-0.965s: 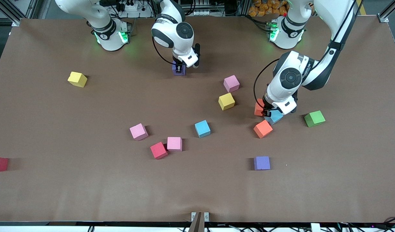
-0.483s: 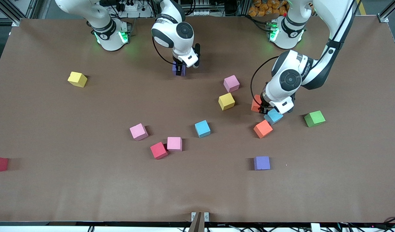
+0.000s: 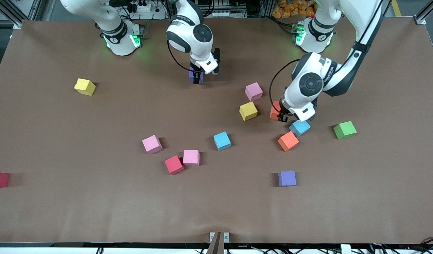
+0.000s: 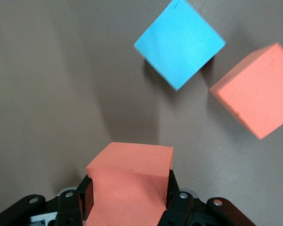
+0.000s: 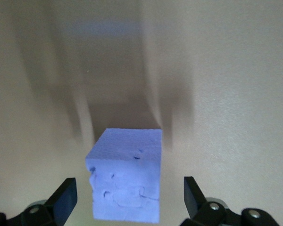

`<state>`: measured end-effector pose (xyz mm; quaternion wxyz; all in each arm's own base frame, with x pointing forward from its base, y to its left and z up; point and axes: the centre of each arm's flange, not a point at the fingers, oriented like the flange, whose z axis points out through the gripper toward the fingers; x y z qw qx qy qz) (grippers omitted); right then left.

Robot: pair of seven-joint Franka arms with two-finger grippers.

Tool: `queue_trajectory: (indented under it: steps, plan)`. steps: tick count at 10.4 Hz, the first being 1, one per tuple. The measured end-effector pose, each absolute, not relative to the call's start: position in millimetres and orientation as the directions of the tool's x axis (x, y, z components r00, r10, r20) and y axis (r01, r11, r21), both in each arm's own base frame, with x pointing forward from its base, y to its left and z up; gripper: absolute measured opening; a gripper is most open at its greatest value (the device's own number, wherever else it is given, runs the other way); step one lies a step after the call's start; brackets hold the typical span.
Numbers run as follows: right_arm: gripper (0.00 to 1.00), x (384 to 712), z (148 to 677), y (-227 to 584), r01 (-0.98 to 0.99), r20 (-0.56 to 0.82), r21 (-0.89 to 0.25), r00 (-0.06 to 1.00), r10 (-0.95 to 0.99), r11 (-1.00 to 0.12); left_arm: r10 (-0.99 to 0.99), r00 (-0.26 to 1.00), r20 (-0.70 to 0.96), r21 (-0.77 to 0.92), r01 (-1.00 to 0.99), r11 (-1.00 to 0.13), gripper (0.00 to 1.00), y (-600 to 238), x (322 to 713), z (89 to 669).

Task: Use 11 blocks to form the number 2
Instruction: 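Open the right gripper while the left gripper carries the orange block toward purple, then move the right gripper to the pink block while the left gripper lowers orange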

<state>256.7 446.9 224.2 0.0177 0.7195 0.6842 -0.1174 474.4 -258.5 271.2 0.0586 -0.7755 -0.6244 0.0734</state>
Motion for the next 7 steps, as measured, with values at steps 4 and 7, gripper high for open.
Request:
queue_trajectory:
  steps: [4, 7]
  plan:
    - [1.00, 292, 283, 448, 0.987, -0.246, -0.119, 0.073, 0.966, -0.105, 0.981, 0.191, -0.035, -0.198, 0.961, -0.195, 0.60, -288, 456, 275]
    - [1.00, 360, 310, 398, 0.968, -0.274, -0.092, 0.202, 0.940, -0.235, 0.988, 0.149, -0.026, -0.204, 0.967, -0.151, 0.60, -307, 443, 278]
